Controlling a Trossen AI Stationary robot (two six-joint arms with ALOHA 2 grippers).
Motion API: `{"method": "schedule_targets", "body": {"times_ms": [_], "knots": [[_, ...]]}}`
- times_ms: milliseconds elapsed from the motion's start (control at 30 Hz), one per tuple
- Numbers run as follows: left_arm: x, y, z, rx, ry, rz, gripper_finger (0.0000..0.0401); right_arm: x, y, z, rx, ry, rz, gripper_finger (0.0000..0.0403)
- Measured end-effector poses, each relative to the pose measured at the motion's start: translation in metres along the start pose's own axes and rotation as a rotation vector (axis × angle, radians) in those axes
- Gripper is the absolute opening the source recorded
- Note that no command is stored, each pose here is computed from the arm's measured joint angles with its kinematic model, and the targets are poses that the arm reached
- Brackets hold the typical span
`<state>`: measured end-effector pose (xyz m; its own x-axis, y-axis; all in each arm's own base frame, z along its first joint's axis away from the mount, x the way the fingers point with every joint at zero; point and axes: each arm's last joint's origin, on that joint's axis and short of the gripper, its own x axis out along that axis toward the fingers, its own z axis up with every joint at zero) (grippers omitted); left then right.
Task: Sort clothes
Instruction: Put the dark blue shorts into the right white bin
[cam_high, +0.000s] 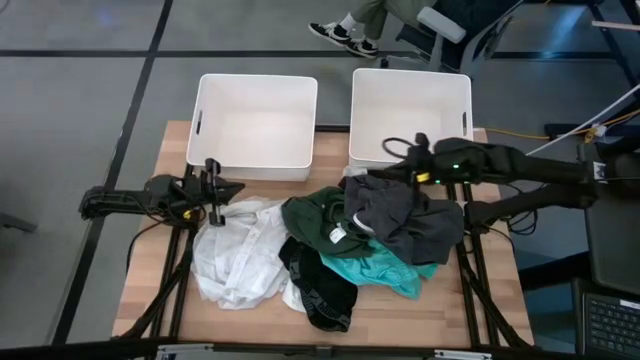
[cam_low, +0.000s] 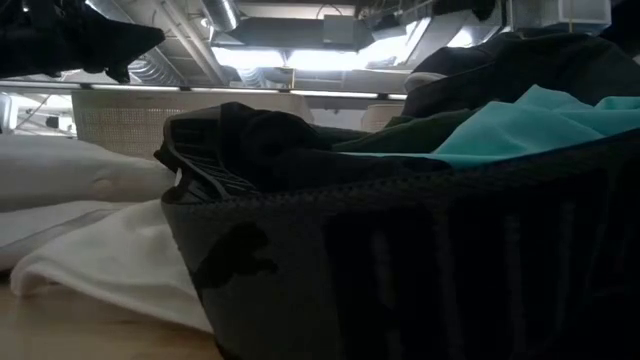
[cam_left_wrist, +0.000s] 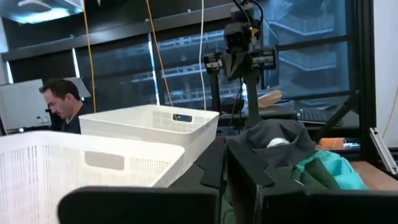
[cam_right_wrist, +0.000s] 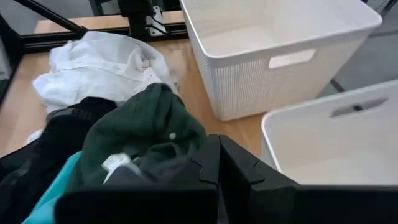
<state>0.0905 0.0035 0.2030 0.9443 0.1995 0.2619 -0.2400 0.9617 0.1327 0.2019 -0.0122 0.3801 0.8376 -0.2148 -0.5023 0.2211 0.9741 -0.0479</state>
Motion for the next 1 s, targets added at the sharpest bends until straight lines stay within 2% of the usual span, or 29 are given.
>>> {"method": "schedule_targets", "body": {"times_ms": [100,200,400,533,633,800,1000], "knots": [[0.000,0.000,0.000,0.024,-0.004,0.002,0.0008,0.011,0.002,0.001,-0.009,0.012,-0.005,0.0016],[0.000,0.000,0.000,0.024,-0.004,0.002,0.0008,0.013,0.003,0.000,-0.006,0.026,0.007,0.0054],[0.000,0.000,0.000,-0.008,0.000,0.001,0.0008,0.005,0.002,-0.002,0.015,0.093,0.018,0.0191],[0.000,0.000,0.000,-0.036,0.004,0.000,0.0008,-0.002,0.002,-0.006,0.103,0.186,0.047,0.0284],[0.000,0.000,0.000,-0.042,0.005,0.000,0.0008,-0.004,0.003,-0.011,0.186,0.253,0.101,0.0334],[0.000,0.000,0.000,-0.030,0.005,0.000,0.0008,-0.005,0.010,-0.019,0.335,0.379,0.186,0.0376],[0.000,0.000,0.000,-0.030,0.005,-0.001,0.0008,0.002,0.036,-0.023,0.287,0.421,0.176,0.0377]]}}
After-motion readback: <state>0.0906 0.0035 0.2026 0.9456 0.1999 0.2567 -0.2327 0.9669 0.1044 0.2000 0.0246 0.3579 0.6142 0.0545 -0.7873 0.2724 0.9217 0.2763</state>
